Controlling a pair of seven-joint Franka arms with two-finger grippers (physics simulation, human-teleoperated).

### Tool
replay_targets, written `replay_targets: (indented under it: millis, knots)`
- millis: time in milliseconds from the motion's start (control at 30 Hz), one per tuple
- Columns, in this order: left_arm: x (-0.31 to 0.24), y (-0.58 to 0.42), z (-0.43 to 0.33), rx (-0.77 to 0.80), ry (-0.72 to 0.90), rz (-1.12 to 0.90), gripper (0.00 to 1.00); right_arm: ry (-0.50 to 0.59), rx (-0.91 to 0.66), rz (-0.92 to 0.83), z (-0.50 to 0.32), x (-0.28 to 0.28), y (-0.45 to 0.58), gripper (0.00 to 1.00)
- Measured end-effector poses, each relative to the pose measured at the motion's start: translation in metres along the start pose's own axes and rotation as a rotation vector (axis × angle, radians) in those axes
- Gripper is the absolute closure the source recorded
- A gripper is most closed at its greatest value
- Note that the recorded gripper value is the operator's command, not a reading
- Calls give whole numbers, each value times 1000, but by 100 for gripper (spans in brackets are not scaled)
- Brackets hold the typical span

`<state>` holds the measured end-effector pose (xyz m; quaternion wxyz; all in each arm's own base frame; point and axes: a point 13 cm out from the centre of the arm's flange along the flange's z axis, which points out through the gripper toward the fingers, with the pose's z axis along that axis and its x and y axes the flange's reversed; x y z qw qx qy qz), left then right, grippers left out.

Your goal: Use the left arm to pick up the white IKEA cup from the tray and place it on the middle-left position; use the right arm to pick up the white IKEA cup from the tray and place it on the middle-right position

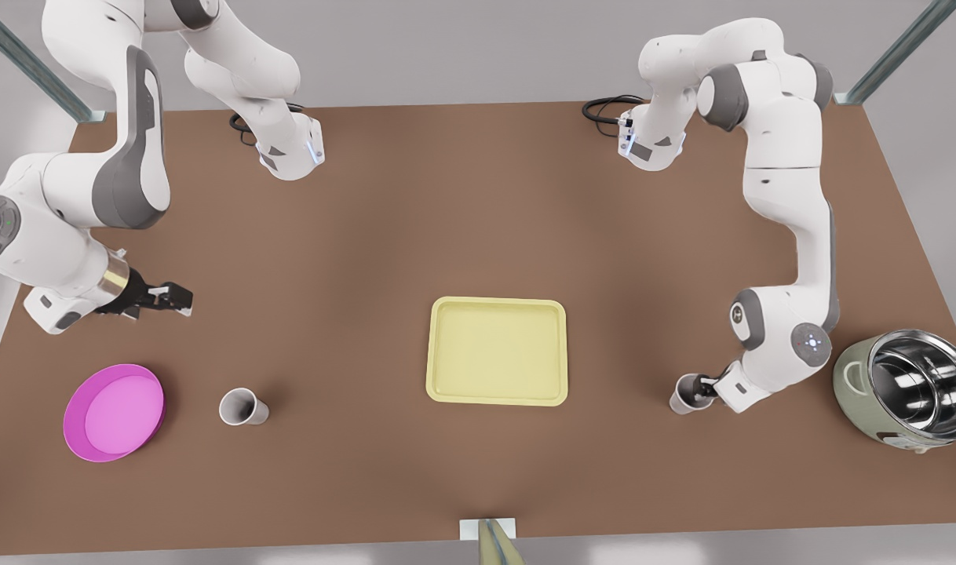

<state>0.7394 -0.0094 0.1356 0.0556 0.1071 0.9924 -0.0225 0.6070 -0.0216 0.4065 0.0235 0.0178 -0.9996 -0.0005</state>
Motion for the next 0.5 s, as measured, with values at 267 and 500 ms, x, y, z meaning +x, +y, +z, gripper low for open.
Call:
replay_targets:
  millis: [267,500]
  knots:
    - [17,-72,-280,-54,-13,115,0,20,1,28,-4,6,0,0]
    - [65,-82,-296,-39,89,23,0,16,4,57,-16,7,-7,0]
